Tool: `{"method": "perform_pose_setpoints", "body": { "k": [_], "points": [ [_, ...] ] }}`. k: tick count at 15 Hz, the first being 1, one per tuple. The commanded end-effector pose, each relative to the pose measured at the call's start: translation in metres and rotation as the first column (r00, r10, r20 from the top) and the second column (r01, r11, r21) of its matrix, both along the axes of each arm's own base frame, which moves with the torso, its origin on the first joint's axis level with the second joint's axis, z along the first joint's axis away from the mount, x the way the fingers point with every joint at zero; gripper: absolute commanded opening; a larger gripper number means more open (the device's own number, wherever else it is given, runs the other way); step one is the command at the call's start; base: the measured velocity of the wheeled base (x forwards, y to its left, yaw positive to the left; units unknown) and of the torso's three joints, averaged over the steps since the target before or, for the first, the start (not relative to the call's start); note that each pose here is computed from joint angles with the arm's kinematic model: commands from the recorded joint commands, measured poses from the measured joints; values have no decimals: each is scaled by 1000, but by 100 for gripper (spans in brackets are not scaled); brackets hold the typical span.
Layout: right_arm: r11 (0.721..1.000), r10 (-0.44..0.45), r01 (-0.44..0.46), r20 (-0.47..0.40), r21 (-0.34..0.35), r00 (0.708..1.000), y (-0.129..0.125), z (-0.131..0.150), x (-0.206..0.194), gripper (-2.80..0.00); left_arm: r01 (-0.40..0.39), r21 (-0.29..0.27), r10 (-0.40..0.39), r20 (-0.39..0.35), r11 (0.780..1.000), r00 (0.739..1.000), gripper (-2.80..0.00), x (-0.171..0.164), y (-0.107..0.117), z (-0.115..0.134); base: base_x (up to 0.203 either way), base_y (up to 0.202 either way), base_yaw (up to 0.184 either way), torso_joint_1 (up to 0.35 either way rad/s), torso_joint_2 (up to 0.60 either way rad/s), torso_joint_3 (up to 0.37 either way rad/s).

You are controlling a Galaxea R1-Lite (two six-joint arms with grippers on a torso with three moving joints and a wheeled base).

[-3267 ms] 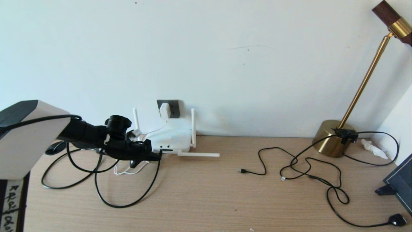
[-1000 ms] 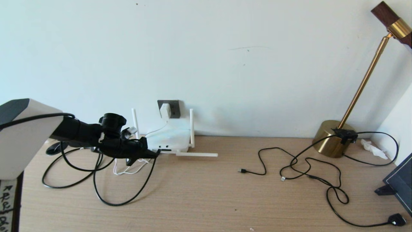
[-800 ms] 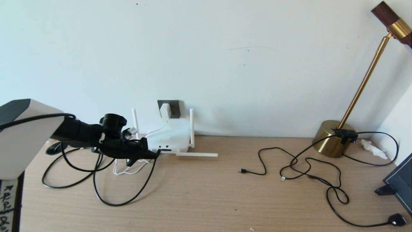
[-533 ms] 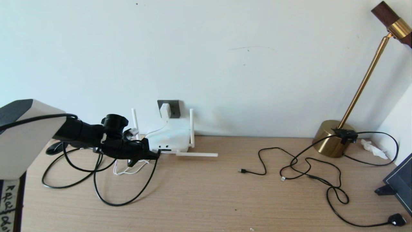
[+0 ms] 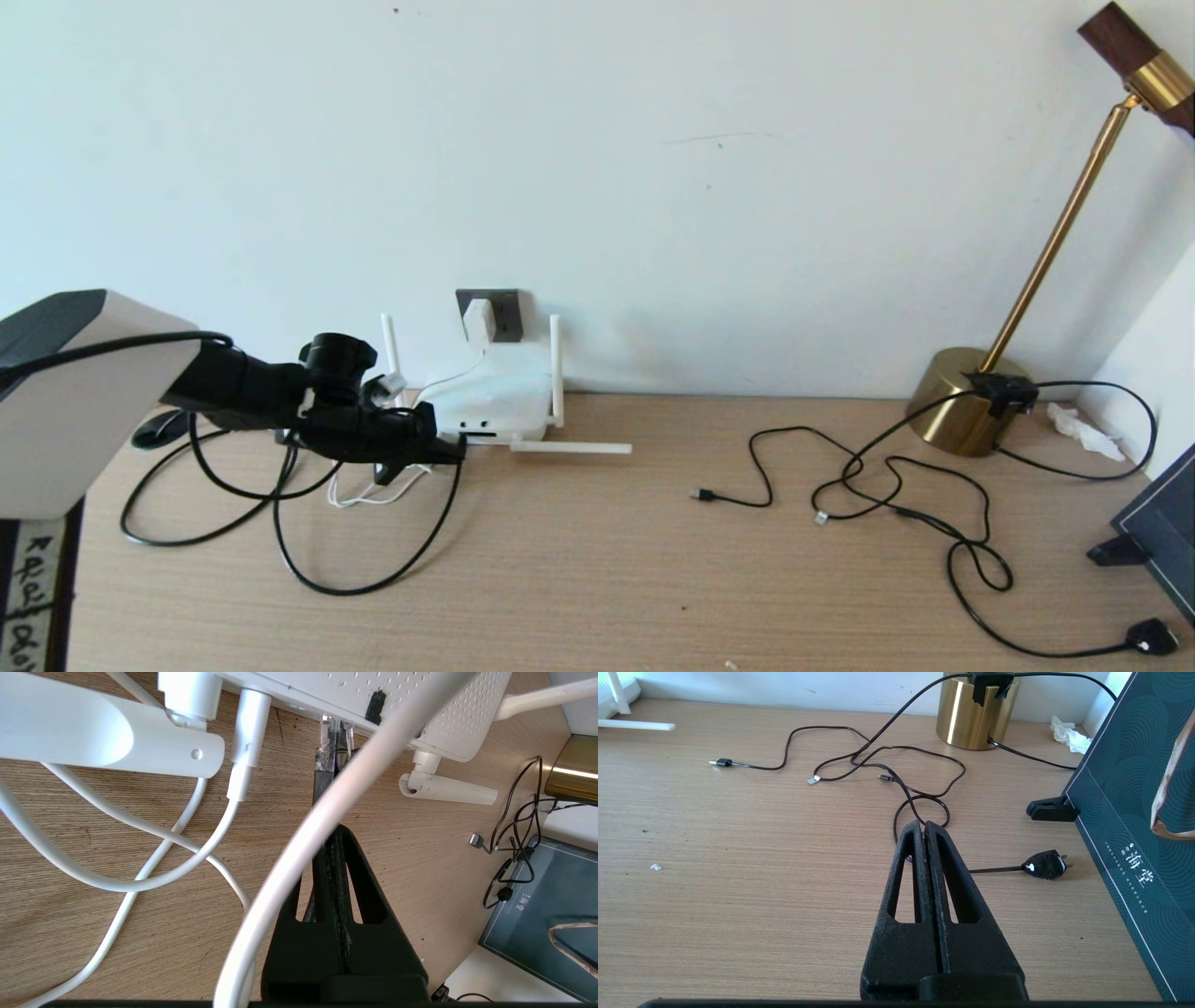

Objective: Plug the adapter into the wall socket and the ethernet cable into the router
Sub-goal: Plug cable into router interface

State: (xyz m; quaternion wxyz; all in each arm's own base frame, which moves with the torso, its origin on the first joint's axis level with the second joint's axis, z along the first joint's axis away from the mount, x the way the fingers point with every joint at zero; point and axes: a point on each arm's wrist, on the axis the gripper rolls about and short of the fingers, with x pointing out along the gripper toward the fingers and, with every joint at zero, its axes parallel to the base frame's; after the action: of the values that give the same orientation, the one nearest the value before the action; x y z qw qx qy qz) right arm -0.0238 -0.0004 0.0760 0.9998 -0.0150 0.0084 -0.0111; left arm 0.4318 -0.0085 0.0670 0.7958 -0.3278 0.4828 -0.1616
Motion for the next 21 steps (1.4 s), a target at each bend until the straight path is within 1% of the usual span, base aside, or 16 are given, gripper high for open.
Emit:
{"method": "perform_pose_setpoints", "body": {
  "k": [1,12,14,17,21],
  "points": [
    [1000,-1,1,-2,-1,1000,0,0,0,-280,-2,-5,2,-10,1000,1000,-280,1,1,-3,0,0,0,0,0,0],
    [1000,-1,1,-2,0,1000,0,0,0,-280,-12,-5,12,-5,1000,1000,-280,-2,5,1,0,0,0,0,0,0],
    [1000,-1,1,-2,-1,1000,0,0,0,-280,-8,-6,8,-6,1000,1000,-280,-12,4,9,0,0,0,0,0,0],
    [1000,-1,1,-2,-1,1000,0,0,0,-280,26,-15,-27,-8,1000,1000,-280,-45,2,26,0,0,0,0,0,0],
    [1000,-1,1,-2,-1,1000,0,0,0,-280,98,24,-98,7,995,995,-280,-95,0,39,0,0,0,0,0,0]
  ]
}}
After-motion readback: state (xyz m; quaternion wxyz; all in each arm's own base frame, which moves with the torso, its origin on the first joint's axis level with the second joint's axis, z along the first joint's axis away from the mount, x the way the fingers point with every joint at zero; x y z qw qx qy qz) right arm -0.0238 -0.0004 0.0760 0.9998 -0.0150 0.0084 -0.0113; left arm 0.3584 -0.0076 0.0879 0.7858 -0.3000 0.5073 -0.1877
